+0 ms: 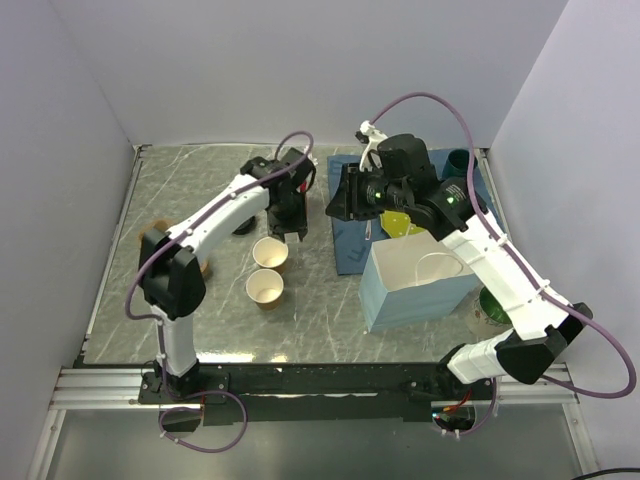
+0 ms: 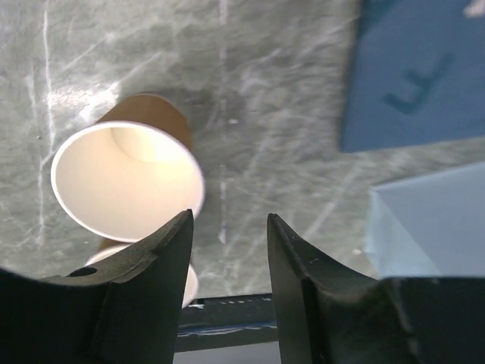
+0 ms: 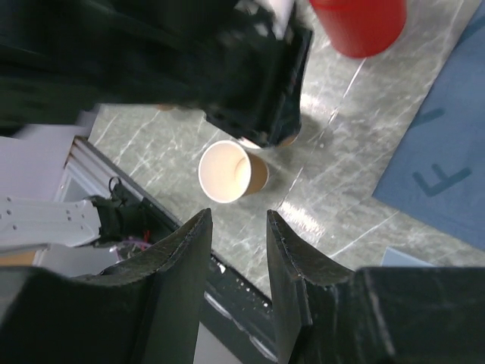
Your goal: Pack the takeout coffee
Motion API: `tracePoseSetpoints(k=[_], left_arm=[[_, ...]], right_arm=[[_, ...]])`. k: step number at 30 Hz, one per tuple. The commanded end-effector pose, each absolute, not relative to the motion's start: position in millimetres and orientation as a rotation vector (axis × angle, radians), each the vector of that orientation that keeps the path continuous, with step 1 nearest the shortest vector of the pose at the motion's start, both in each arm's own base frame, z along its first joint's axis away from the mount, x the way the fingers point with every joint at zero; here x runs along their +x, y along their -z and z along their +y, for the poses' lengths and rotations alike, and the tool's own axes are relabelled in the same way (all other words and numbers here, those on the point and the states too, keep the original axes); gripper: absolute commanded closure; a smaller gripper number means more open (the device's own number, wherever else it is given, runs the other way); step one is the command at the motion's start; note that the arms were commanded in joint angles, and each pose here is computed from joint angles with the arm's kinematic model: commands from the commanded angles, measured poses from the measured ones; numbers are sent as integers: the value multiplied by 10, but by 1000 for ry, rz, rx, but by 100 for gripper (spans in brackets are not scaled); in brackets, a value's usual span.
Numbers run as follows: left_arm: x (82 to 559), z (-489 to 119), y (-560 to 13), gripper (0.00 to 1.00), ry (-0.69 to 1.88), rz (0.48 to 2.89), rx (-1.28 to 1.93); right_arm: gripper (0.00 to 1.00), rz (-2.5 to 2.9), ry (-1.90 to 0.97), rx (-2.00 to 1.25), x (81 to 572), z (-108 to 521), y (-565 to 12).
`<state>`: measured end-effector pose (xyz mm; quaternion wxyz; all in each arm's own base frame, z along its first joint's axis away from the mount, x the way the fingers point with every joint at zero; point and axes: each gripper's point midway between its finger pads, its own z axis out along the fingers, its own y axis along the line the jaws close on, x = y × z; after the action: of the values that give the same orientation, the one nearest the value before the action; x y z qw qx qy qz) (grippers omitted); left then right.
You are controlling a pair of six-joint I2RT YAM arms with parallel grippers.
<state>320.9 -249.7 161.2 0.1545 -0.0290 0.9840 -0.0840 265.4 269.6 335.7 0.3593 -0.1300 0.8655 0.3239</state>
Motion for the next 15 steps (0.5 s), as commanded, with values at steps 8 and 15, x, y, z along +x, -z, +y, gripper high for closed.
tracePoseSetpoints(k=[8, 15], left_arm=[[3200, -2282, -1254, 52, 31, 2807, -57], [3096, -2284, -998, 74, 39, 2855, -84]], right_arm=[[58, 2176, -780, -296, 2786, 2607, -3566], [58, 2184, -782, -283, 2821, 2634, -3563]])
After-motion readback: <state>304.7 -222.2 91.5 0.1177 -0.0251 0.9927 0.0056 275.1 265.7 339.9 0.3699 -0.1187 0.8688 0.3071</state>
